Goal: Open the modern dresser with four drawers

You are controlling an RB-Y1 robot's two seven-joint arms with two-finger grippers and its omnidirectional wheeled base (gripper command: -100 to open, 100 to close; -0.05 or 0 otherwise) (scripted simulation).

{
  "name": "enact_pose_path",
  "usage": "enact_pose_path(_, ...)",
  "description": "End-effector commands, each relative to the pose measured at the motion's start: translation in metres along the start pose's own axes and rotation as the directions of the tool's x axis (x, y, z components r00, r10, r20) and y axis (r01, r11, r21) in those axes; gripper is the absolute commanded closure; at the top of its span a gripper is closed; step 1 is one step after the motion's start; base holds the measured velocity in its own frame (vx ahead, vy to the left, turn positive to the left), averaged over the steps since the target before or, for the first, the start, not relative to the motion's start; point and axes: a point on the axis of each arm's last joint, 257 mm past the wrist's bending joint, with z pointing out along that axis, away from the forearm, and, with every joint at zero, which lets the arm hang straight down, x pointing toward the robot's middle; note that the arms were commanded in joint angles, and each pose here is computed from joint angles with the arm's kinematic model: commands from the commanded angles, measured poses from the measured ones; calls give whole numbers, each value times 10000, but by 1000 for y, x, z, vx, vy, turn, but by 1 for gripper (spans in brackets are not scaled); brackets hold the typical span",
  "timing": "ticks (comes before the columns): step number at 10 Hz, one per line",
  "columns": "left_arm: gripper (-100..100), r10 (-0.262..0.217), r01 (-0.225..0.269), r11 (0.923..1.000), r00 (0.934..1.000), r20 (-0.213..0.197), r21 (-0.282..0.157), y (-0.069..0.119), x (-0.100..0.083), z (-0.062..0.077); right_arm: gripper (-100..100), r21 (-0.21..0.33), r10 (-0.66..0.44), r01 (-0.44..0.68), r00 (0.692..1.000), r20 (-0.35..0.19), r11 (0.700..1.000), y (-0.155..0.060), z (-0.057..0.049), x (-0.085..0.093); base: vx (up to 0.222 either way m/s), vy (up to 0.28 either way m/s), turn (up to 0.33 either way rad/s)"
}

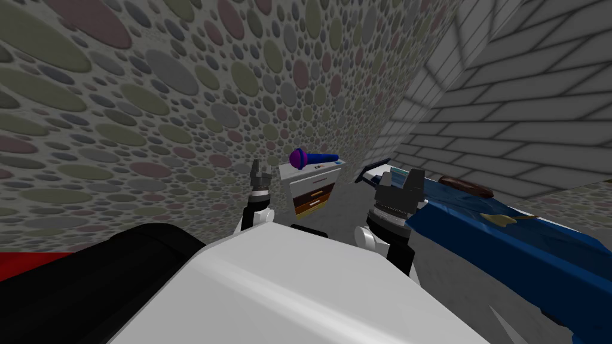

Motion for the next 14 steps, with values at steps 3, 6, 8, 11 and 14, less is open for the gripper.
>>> enact_pose_path(3, 0, 0, 0, 10000, 10000, 0, 2, 0, 0, 0, 0, -2, 0, 0, 10000, 0, 10000, 0, 0, 0, 0, 0, 0)
enact_pose_path(6, 0, 0, 0, 10000, 10000, 0, 3, 0, 0, 0, 0, -3, 0, 0, 10000, 0, 10000, 0, 0, 0, 0, 0, 0)
enact_pose_path(8, 0, 0, 0, 10000, 10000, 0, 4, 0, 0, 0, 0, -4, 0, 0, 10000, 0, 10000, 0, 0, 0, 0, 0, 0)
enact_pose_path(11, -100, 203, -215, 9996, 9976, -662, -168, 4, 6, -1, 0, 1, 0, 0, 10000, 0, 10000, 0, 0, 0, 21, -27, 21)
enact_pose_path(14, -100, 358, -432, 9975, 9911, -1283, -551, 13, 7, -4, 0, 3, 0, 0, 10000, 1, 10000, 0, 0, 0, 57, -88, 55)
